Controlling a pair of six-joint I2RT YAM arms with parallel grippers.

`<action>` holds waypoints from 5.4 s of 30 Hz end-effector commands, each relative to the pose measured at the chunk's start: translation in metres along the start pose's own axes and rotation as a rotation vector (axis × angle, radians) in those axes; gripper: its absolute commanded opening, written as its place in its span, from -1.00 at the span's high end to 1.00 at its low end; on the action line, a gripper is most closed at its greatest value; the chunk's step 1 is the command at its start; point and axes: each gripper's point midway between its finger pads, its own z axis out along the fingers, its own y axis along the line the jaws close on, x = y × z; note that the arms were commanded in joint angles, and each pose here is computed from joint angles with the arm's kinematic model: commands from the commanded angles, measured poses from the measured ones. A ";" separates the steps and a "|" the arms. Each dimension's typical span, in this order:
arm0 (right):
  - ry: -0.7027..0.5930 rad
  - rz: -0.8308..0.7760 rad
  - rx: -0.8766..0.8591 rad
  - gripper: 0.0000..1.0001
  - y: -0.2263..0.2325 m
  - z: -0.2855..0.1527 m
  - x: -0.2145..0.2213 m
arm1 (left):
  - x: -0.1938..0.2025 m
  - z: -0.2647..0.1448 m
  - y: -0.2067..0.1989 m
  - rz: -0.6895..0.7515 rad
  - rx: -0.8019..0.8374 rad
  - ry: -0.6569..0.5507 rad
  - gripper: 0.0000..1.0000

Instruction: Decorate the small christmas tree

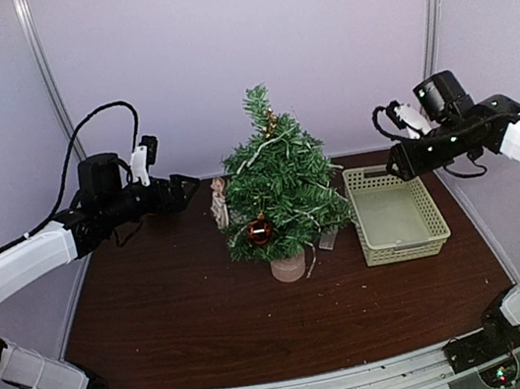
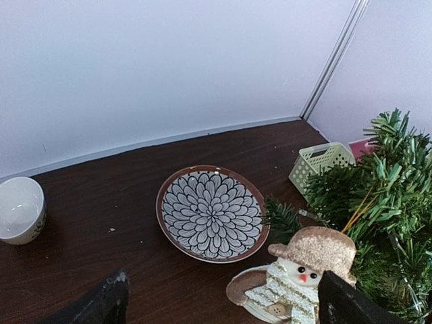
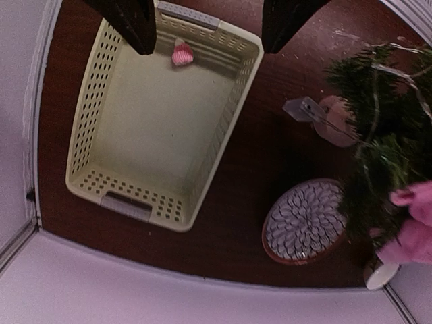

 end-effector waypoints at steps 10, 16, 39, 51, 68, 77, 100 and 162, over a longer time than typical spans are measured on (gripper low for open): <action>0.459 0.200 0.153 0.03 -0.062 0.088 0.123 | 0.002 -0.004 -0.003 -0.034 0.010 -0.021 -0.95; 0.543 0.208 0.133 0.11 -0.061 0.123 0.143 | 0.000 -0.004 -0.005 -0.041 0.018 -0.031 -0.95; 0.688 0.221 0.067 0.84 -0.053 0.172 0.191 | -0.009 -0.015 -0.005 -0.018 0.002 -0.074 -0.95; 0.455 0.228 0.036 1.00 -0.050 0.135 0.122 | -0.024 -0.033 -0.018 0.077 0.014 -0.130 -0.95; 0.181 0.346 -0.359 1.00 0.027 0.016 0.051 | -0.011 -0.103 -0.148 0.811 0.203 -0.368 -0.95; 0.240 0.328 -0.558 1.00 0.084 -0.041 0.076 | 0.050 -0.109 -0.255 1.346 0.404 -0.209 -0.49; 0.428 0.246 -0.772 1.00 0.193 -0.064 0.146 | 0.132 -0.039 -0.376 1.564 0.612 -0.126 0.45; -0.320 -0.248 -1.073 0.07 0.222 -0.173 0.035 | 0.004 -0.088 -0.347 0.336 0.814 -0.399 1.00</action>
